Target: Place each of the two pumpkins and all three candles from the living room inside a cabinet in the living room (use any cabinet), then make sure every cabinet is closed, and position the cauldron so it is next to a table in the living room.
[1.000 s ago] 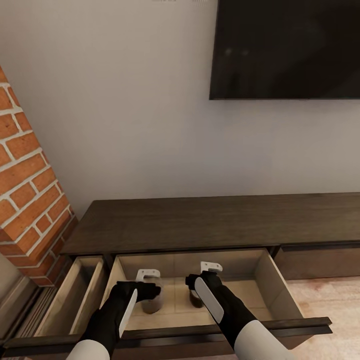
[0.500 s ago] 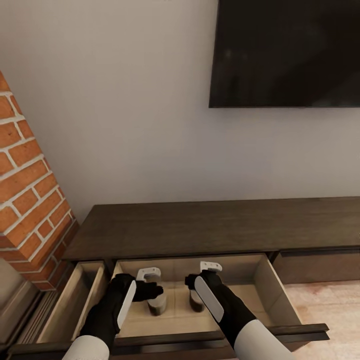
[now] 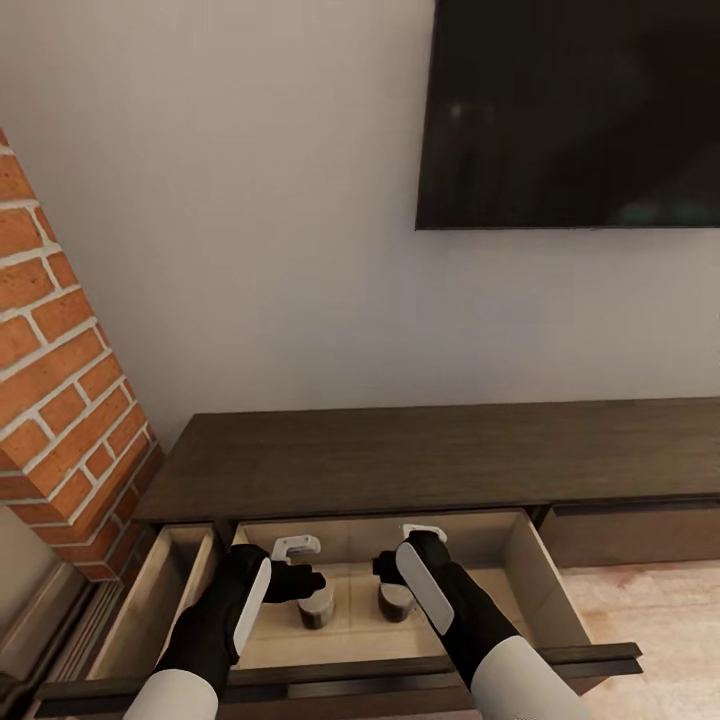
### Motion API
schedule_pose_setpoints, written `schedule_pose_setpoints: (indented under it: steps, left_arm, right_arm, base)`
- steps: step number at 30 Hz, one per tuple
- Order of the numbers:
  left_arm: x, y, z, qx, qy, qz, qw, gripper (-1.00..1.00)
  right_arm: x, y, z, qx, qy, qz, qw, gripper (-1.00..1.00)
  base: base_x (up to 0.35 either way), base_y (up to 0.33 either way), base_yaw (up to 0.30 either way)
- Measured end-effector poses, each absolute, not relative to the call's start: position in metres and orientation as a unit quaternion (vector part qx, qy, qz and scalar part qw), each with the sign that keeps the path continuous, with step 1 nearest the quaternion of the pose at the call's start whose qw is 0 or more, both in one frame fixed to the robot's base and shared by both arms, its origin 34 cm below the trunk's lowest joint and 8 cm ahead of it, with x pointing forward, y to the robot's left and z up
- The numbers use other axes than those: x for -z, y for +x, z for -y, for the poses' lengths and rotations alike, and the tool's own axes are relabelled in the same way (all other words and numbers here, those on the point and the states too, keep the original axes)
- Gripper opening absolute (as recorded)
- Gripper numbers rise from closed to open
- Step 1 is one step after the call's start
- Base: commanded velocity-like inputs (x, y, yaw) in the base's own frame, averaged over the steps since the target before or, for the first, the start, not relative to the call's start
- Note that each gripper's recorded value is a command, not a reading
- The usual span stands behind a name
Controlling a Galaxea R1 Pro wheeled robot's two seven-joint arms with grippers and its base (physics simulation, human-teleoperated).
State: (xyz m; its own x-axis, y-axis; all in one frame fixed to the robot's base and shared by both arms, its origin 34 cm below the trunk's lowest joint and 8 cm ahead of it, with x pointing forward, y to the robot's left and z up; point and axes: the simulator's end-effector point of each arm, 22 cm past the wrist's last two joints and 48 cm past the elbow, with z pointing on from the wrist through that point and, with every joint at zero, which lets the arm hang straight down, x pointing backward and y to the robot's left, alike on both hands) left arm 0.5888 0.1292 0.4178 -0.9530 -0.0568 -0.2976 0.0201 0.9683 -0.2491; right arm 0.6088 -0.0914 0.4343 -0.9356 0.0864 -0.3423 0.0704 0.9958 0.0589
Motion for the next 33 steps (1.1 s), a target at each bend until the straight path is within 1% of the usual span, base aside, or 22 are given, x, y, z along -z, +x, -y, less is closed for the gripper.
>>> schedule_pose_setpoints:
  steps: [8,15,21,33]
  left_arm:
    - [-0.434,0.593,-0.132,0.120,-0.009,-0.981,0.153,1.00]
    - [-0.446,0.596,-0.150,0.079,-0.017,-0.985,0.153,1.00]
    - [-0.458,0.598,-0.152,0.074,-0.018,-0.985,0.152,1.00]
    - [-0.483,0.603,-0.152,0.073,-0.018,-0.986,0.152,1.00]
  right_arm:
    - [-0.450,0.612,0.095,-0.022,0.043,-0.984,0.171,1.00]
    - [-0.466,0.616,0.100,-0.009,0.043,-0.984,0.173,1.00]
    - [-0.477,0.613,0.110,0.013,0.041,-0.986,0.160,1.00]
    - [-0.501,0.615,0.110,0.015,0.039,-0.987,0.155,1.00]
  base:
    - [0.000,0.000,0.000]
    - [0.000,0.000,0.000]
    - [0.000,0.000,0.000]
    - [0.000,0.000,0.000]
